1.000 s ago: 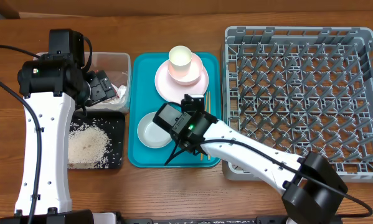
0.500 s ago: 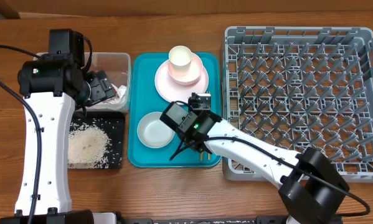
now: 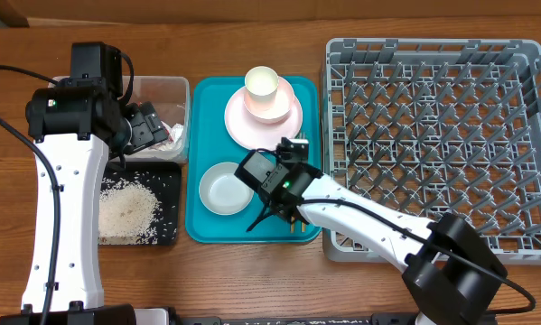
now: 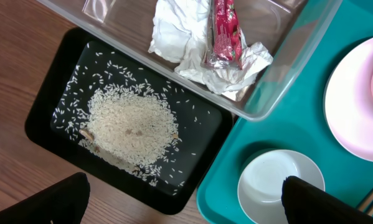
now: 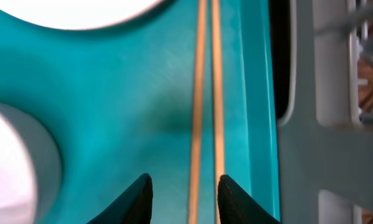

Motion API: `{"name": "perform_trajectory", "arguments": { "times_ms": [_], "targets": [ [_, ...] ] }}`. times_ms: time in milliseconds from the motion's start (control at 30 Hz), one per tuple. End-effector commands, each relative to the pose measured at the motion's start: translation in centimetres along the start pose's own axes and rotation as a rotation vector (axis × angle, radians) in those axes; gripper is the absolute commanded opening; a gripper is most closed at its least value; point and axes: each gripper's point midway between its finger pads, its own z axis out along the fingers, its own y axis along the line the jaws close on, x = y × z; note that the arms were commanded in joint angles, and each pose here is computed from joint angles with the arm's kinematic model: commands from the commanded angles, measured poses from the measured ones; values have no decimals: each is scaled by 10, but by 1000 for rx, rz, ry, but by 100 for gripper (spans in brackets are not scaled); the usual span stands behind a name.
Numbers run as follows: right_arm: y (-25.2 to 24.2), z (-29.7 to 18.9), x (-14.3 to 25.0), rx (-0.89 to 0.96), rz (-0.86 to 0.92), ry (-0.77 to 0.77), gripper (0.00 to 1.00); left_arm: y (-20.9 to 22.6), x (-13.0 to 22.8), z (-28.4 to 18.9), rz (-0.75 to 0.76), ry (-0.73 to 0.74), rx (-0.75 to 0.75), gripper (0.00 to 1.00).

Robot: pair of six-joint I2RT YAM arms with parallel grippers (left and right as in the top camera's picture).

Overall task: Sort waste into correct bins and load items into the dishwasher
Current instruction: 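Lower the right gripper and close it on the chopsticks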

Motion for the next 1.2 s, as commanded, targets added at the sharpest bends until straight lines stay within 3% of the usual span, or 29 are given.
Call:
{"name": "perform_trajectory", "arguments": {
  "times_ms": [0, 1167],
  "targets": [
    [-10, 12, 10, 26, 59, 9, 37, 0, -3, -2, -4, -12, -1, 100],
    [4, 30, 15, -22, 73, 22, 37, 0, -3, -2, -4, -12, -2, 100]
  ]
}}
